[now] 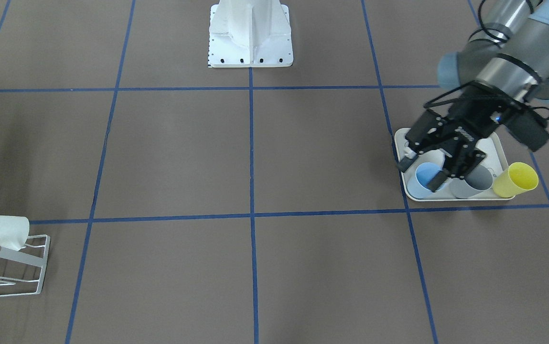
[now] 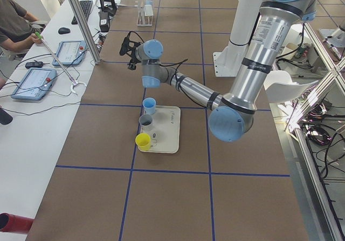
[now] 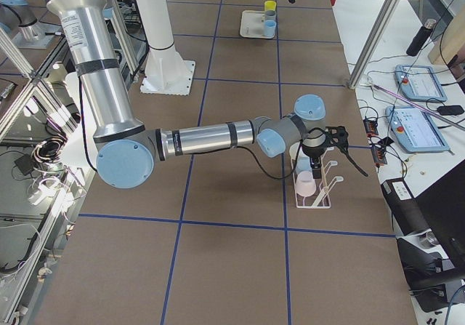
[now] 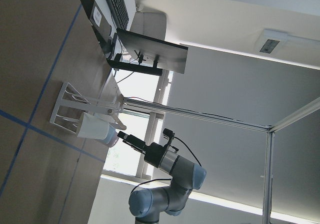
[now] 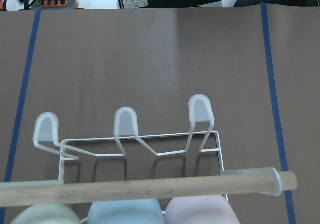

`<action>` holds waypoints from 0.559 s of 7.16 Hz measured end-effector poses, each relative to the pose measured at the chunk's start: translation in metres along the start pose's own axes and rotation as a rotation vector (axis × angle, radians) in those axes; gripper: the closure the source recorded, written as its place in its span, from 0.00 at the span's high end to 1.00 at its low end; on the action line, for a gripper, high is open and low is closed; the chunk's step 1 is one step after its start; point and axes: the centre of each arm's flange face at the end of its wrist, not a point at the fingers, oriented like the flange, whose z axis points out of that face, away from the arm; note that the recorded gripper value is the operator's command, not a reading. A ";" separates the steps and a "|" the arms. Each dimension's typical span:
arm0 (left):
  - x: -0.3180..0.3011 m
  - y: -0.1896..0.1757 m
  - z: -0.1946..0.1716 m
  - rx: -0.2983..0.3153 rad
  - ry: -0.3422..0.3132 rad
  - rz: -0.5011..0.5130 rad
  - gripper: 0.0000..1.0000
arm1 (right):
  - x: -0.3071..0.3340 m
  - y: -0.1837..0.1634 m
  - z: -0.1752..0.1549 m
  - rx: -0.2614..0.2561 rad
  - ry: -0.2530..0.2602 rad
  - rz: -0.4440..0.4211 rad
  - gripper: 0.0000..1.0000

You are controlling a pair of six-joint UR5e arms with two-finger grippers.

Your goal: Transfer IKEA cup to right arm and place on rack

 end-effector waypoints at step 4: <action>-0.179 0.034 -0.076 -0.310 -0.361 0.327 0.85 | -0.008 0.034 -0.028 -0.022 -0.083 -0.024 1.00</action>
